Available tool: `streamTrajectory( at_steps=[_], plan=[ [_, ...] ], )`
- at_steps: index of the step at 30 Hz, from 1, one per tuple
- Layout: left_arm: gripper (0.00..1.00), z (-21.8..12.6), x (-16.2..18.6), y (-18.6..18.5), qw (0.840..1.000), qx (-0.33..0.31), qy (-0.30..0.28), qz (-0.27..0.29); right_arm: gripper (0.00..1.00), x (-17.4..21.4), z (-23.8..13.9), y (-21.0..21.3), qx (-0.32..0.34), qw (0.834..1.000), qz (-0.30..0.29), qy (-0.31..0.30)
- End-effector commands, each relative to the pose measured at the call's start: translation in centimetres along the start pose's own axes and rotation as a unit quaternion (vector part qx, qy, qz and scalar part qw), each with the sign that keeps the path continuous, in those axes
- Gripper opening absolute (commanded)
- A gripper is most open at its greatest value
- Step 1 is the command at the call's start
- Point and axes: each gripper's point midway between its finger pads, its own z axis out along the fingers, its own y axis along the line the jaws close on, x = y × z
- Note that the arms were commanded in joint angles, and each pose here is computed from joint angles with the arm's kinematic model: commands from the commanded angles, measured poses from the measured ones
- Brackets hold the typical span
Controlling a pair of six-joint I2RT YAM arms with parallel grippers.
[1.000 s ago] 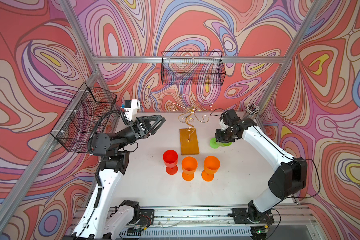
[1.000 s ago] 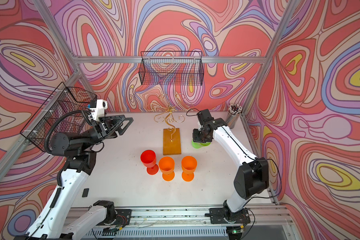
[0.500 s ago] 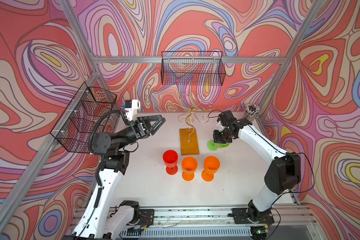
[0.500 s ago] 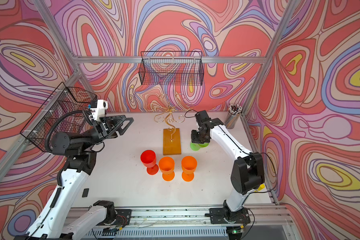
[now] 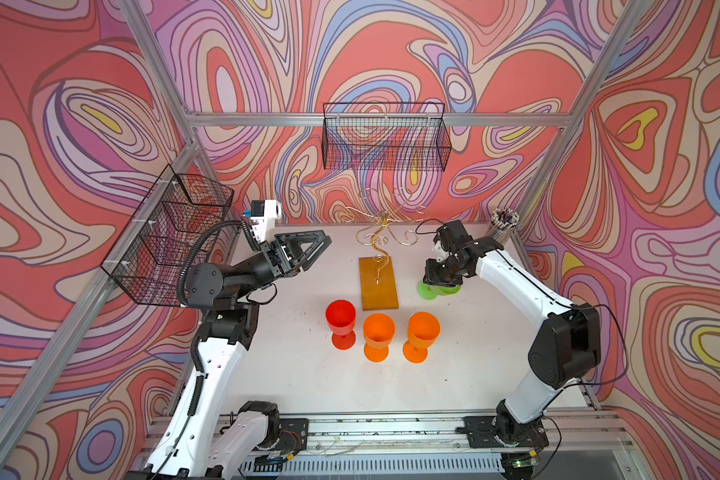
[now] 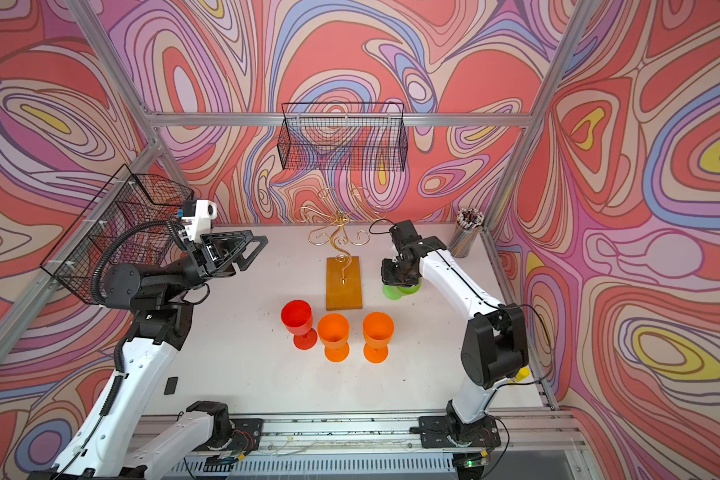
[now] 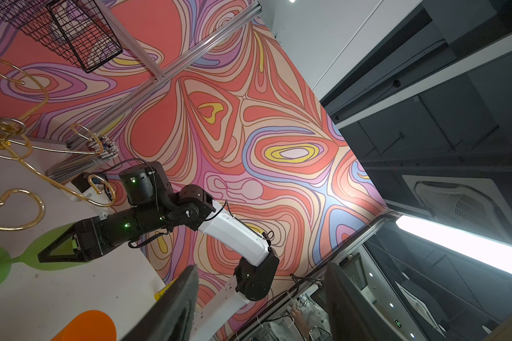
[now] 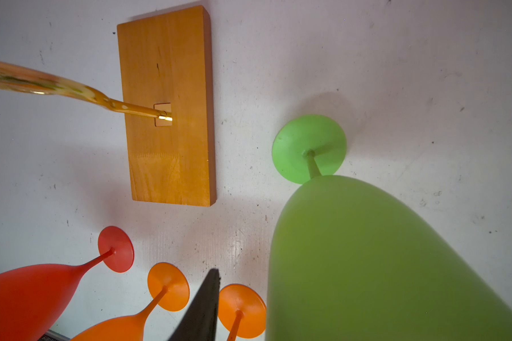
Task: Take the wine glass off the wine glass rack
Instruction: 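Lower the green glass upright onto the table and open the right gripper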
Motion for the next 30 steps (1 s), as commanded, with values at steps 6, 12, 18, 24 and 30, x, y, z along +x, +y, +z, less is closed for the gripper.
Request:
streamTrajectory(
  at_steps=[6,12,18,24,30],
  plan=[
    [0.67,-0.1,0.7,-1.3,1.000,0.008,0.014,0.023,0.35,-1.1,-0.2,1.0,-0.023,0.999,0.001,-0.022],
    [0.67,-0.1,0.6,-1.2,1.000,0.007,0.012,0.022,0.36,-1.9,-0.6,1.4,-0.027,0.999,-0.001,-0.030],
    [0.67,-0.2,0.7,-1.3,1.000,0.007,0.013,0.025,0.37,-2.3,-1.4,1.4,-0.021,0.999,-0.010,-0.040],
    [0.67,-0.1,0.6,-1.1,1.000,0.005,0.012,0.023,0.38,-2.5,-2.8,1.5,-0.021,0.998,-0.015,-0.054],
    [0.67,-0.1,0.6,-1.0,1.000,0.004,0.013,0.024,0.41,-3.1,-5.3,1.6,-0.020,0.995,-0.020,-0.091]
  ],
)
